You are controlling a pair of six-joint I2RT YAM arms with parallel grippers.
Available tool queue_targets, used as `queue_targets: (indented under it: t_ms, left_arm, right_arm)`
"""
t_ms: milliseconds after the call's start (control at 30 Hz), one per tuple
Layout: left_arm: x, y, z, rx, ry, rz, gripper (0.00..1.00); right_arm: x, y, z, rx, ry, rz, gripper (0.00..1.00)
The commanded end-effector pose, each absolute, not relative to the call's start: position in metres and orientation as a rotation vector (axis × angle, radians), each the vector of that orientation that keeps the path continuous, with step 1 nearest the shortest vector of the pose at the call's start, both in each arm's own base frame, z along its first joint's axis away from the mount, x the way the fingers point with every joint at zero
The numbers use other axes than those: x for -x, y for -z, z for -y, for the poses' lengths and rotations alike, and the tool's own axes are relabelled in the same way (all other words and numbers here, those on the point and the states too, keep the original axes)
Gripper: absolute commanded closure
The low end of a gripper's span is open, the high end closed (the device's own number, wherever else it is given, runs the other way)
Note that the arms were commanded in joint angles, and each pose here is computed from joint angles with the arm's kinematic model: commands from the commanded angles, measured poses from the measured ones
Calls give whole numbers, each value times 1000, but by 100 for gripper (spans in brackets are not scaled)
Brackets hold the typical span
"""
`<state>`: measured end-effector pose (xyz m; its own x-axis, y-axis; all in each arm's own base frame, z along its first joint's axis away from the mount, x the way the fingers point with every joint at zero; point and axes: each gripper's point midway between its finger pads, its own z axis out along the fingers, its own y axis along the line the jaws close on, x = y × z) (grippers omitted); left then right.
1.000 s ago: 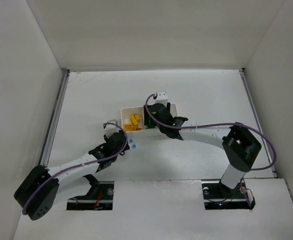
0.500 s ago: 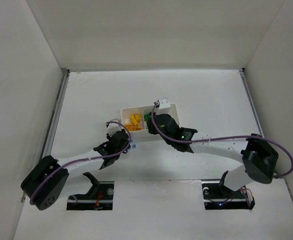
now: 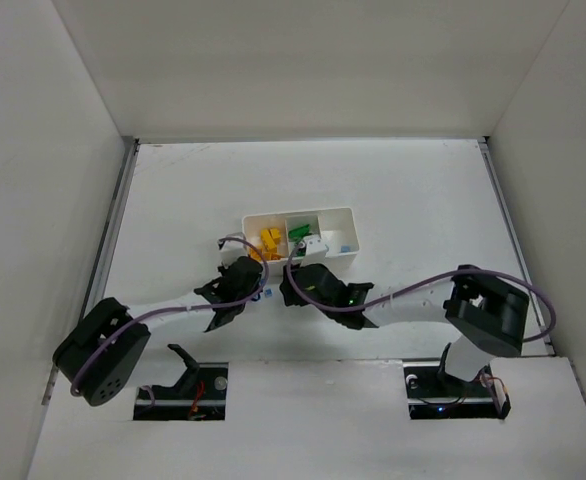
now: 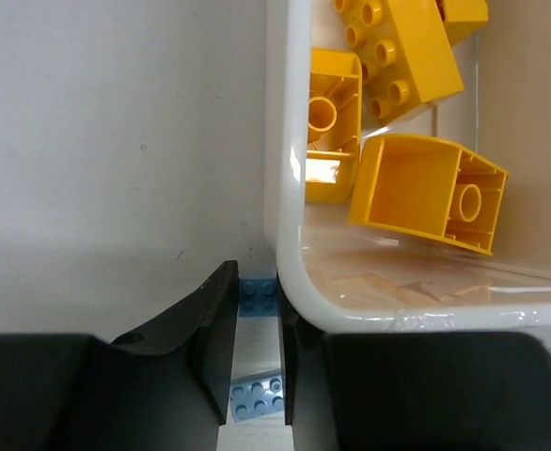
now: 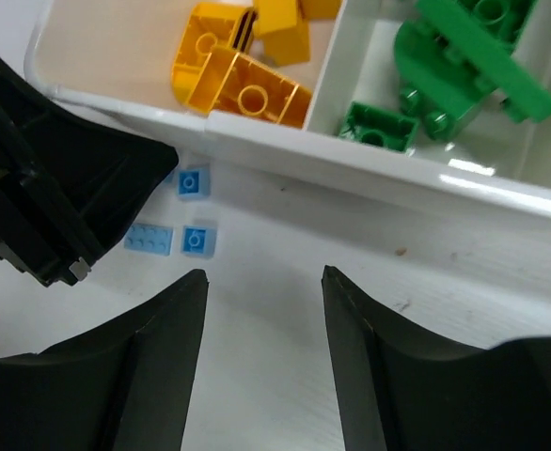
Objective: Sort the legos into containers by color
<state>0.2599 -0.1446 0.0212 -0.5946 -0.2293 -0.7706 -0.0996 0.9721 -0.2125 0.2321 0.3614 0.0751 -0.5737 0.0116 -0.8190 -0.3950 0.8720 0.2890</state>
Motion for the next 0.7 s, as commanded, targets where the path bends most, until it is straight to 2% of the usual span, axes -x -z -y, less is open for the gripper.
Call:
queue_targets:
  t_ms: [0, 667]
  left_arm:
    - [-265, -42, 146, 262, 220, -2146, 88]
    - [-238, -128, 138, 388, 475, -1974, 88]
  right_arm:
    - [-223, -89, -396, 258, -720, -2070, 42]
    - [-227, -50, -430, 360, -600, -2119, 50]
